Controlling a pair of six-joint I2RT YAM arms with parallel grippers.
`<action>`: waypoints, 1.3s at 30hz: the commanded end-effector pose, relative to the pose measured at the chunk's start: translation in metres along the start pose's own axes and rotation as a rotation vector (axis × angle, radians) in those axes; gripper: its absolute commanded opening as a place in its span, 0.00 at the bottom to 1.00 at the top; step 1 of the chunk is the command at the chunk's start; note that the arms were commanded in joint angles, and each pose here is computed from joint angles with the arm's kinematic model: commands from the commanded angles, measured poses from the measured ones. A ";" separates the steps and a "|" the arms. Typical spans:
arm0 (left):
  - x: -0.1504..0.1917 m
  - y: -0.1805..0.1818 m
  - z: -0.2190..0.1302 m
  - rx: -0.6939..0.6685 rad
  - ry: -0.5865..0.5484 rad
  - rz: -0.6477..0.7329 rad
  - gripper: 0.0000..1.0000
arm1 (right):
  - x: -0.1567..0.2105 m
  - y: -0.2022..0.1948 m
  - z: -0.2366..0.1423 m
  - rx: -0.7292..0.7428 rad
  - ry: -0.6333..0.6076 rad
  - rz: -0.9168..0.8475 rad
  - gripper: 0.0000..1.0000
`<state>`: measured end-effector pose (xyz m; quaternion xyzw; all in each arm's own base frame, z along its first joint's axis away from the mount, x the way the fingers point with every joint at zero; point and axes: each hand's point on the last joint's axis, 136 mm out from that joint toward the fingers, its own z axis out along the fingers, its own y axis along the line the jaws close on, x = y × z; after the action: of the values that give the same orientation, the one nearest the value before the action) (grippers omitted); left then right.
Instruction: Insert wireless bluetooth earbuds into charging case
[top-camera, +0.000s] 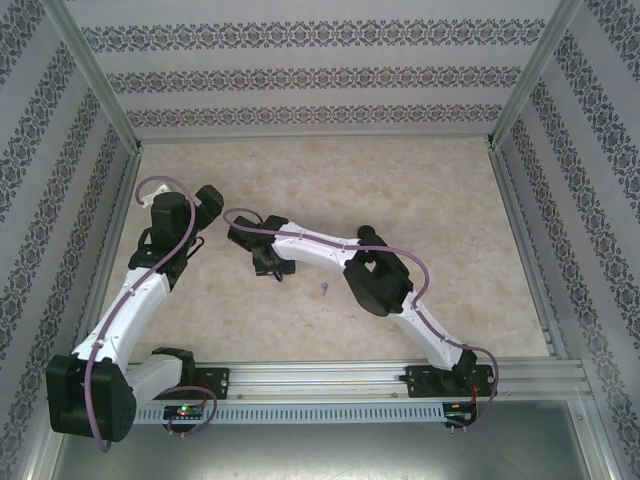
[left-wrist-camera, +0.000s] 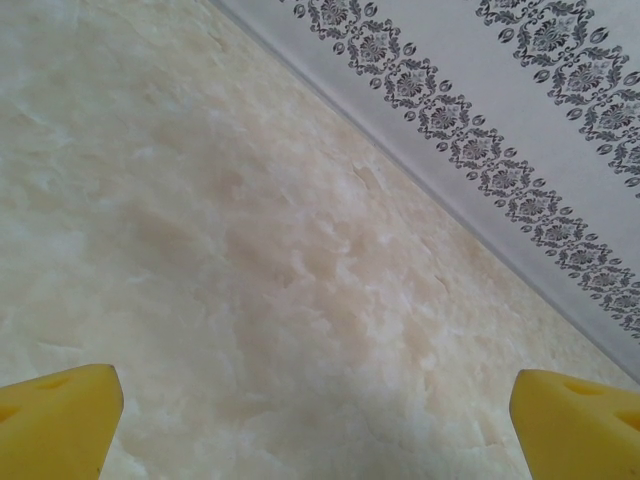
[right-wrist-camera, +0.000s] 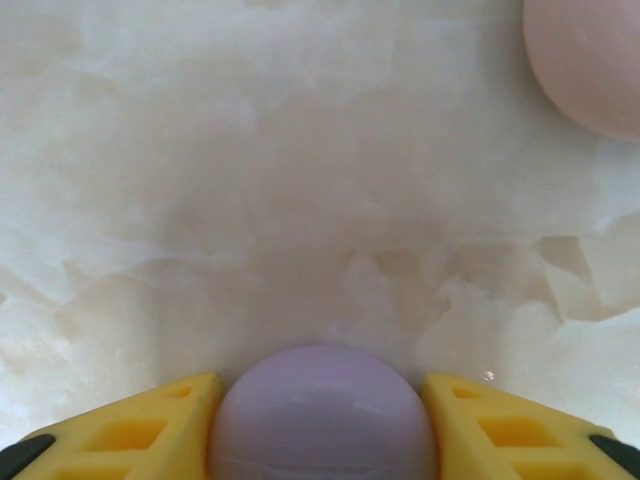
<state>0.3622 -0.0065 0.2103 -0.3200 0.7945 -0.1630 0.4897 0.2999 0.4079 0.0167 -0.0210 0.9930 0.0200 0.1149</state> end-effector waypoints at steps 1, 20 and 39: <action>-0.004 -0.003 -0.002 0.002 0.023 -0.020 0.99 | 0.006 0.000 -0.011 -0.013 0.001 -0.005 0.41; 0.056 -0.079 0.004 0.667 0.125 0.023 0.99 | -0.096 -0.088 -0.140 -0.358 -0.279 0.374 0.39; 0.149 -0.197 -0.016 1.129 0.336 0.130 0.88 | -0.136 -0.126 -0.189 -0.652 -0.376 0.831 0.40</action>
<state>0.3722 -0.2369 0.2113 0.0260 0.6973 -0.5661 0.4390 0.3975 0.2754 0.2111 0.3165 0.8469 0.3419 0.2564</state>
